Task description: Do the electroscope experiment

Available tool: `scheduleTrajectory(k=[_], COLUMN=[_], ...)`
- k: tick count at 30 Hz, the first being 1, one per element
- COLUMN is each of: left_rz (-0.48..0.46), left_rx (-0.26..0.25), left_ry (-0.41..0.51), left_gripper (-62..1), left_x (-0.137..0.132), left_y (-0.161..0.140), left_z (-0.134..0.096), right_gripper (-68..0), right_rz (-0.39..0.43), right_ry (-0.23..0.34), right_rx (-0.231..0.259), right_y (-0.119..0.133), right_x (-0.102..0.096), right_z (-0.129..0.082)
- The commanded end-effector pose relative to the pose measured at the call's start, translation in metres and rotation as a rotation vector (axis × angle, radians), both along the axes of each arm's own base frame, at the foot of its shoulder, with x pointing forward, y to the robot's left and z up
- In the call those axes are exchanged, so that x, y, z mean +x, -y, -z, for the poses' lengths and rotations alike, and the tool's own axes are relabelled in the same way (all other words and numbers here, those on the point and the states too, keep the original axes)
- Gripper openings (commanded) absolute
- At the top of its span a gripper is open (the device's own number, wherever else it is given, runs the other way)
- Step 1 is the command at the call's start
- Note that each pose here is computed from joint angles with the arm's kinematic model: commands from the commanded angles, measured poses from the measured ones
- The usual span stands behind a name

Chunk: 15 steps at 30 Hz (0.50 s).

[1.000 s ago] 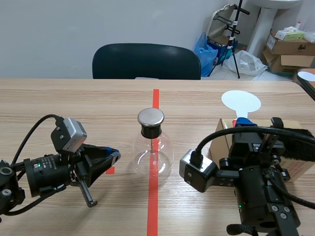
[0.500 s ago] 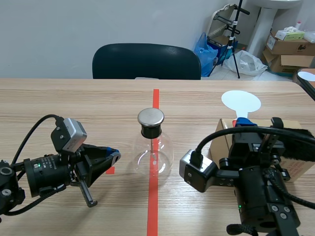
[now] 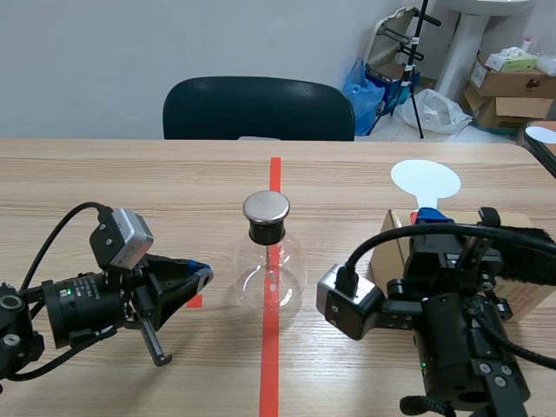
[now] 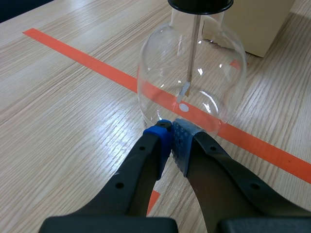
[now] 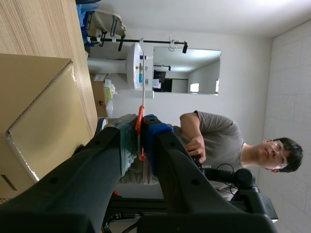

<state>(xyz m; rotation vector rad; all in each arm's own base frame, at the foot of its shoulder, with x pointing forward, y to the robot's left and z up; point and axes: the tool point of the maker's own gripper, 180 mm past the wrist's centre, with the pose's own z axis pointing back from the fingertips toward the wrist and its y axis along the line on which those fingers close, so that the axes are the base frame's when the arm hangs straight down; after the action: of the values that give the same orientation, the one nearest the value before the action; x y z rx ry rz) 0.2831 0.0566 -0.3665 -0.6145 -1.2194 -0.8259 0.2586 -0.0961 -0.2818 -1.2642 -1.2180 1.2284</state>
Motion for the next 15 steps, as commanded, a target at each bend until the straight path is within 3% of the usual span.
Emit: scheduleTrajectory(k=[1, 6, 15], left_rz=[-0.005, -0.005, -0.005], left_rx=[-0.039, -0.039, -0.039], left_ry=[0.034, 0.034, 0.034], left_gripper=[-57.7, -57.7, -57.7], left_x=[0.006, 0.006, 0.006], left_y=[0.003, 0.003, 0.003], left_z=[-0.013, -0.013, -0.013], right_gripper=[-66.5, -66.5, -66.5], right_rz=[-0.002, -0.040, -0.199], right_ry=[0.033, 0.031, 0.024], right_rx=[-0.005, -0.007, -0.015], right_y=[0.002, -0.004, -0.033], right_x=[0.004, 0.004, 0.001], right_z=[-0.008, -0.007, -0.006])
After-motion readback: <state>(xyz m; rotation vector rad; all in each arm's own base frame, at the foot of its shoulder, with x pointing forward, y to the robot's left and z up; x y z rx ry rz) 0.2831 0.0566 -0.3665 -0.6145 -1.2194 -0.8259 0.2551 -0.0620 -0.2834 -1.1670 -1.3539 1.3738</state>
